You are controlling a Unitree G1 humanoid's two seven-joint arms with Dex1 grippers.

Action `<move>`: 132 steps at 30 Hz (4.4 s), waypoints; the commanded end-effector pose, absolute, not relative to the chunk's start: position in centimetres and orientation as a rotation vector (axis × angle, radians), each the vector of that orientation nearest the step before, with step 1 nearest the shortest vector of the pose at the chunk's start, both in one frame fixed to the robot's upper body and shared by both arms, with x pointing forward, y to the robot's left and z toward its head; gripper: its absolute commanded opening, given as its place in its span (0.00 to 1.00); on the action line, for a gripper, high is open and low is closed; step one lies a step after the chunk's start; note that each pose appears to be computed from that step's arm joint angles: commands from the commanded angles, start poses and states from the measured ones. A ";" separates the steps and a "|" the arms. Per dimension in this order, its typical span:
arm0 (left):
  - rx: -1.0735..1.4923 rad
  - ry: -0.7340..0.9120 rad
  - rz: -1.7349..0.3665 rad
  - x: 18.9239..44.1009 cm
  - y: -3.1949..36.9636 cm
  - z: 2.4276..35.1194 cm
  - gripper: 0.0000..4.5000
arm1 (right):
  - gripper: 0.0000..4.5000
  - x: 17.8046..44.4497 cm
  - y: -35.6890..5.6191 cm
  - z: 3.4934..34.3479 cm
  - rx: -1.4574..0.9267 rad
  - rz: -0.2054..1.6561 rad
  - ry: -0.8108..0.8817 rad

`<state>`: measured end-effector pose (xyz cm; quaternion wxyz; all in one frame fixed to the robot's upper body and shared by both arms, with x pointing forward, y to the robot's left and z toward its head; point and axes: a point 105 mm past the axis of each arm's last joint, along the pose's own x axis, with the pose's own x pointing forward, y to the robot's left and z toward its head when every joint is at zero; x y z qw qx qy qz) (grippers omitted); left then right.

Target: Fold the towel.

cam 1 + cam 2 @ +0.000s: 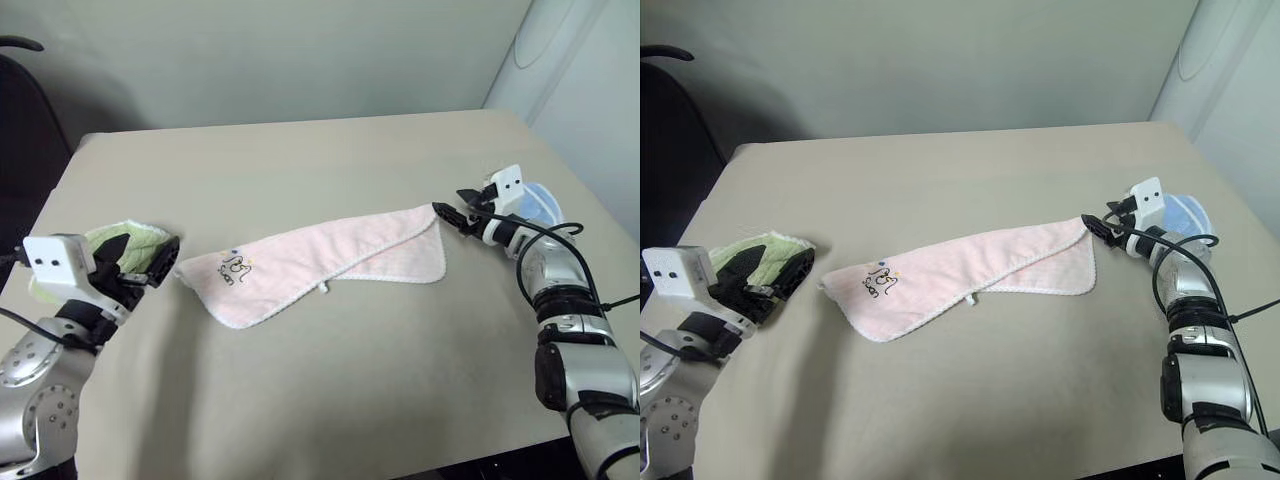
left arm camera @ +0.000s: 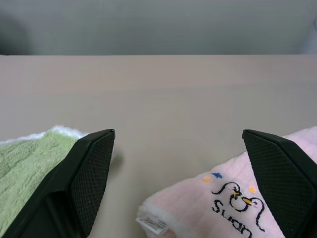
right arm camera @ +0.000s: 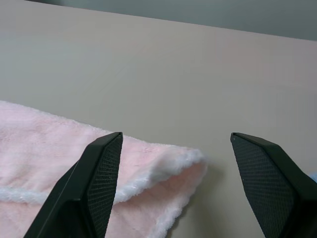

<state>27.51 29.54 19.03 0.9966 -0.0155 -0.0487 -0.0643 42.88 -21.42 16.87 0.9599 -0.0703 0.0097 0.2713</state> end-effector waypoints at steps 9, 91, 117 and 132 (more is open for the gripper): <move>0.012 -0.080 -0.204 27.8 28.9 19.4 1.00 | 0.82 41.0 -22.0 18.1 -0.149 0.612 -0.008; 0.692 0.352 -0.834 23.3 27.8 14.1 1.00 | 0.01 44.8 -17.3 16.8 -1.583 0.636 -0.155; 0.738 0.421 -1.167 28.2 23.4 10.8 0.42 | 0.00 43.9 -18.8 15.5 -1.508 0.641 -0.136; 0.462 0.178 -0.965 30.2 23.4 16.4 0.01 | 0.00 44.3 -19.6 17.9 -1.475 0.594 -0.143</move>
